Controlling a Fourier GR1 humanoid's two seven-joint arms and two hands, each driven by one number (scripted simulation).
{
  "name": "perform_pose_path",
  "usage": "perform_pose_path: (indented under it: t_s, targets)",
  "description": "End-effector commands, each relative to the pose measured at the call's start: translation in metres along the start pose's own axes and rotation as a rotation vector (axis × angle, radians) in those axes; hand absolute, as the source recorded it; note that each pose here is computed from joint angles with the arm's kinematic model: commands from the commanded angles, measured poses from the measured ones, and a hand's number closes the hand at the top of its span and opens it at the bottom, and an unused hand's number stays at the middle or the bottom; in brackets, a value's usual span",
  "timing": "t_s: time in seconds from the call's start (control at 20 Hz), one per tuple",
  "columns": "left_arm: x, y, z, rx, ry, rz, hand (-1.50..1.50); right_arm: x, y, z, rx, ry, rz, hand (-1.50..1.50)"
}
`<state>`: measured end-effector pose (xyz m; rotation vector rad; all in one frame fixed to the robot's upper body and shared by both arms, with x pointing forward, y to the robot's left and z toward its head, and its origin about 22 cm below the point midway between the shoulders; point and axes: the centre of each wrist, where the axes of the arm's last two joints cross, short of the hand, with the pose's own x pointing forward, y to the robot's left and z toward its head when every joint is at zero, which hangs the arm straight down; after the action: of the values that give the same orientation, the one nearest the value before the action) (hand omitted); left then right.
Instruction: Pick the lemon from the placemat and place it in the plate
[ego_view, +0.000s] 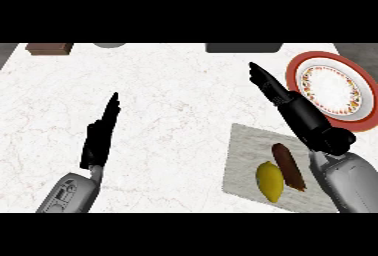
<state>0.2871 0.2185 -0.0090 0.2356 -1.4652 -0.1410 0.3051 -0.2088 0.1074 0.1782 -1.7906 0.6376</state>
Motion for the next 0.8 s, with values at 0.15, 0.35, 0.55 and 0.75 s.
perform_pose_path:
  t_s: [0.15,0.35,0.55,0.75]
  targets:
    - [0.055,0.007,-0.011,-0.132,-0.266,-0.048,0.00,-0.091,-0.009,0.060,-0.082,0.456,-0.425,-1.50]
    - [0.076,0.016,-0.007,-0.277,-0.364,-0.069,0.00,-0.096,-0.072,0.094,0.029,0.800,0.050,-1.50]
    - [0.091,0.027,0.004,-0.317,-0.384,-0.063,0.00,-0.079,-0.077,0.069,0.106,0.746,0.294,-1.50]
    - [0.072,0.059,0.004,-0.295,-0.361,-0.063,0.00,-0.055,-0.051,0.039,0.132,0.734,0.419,-1.50]
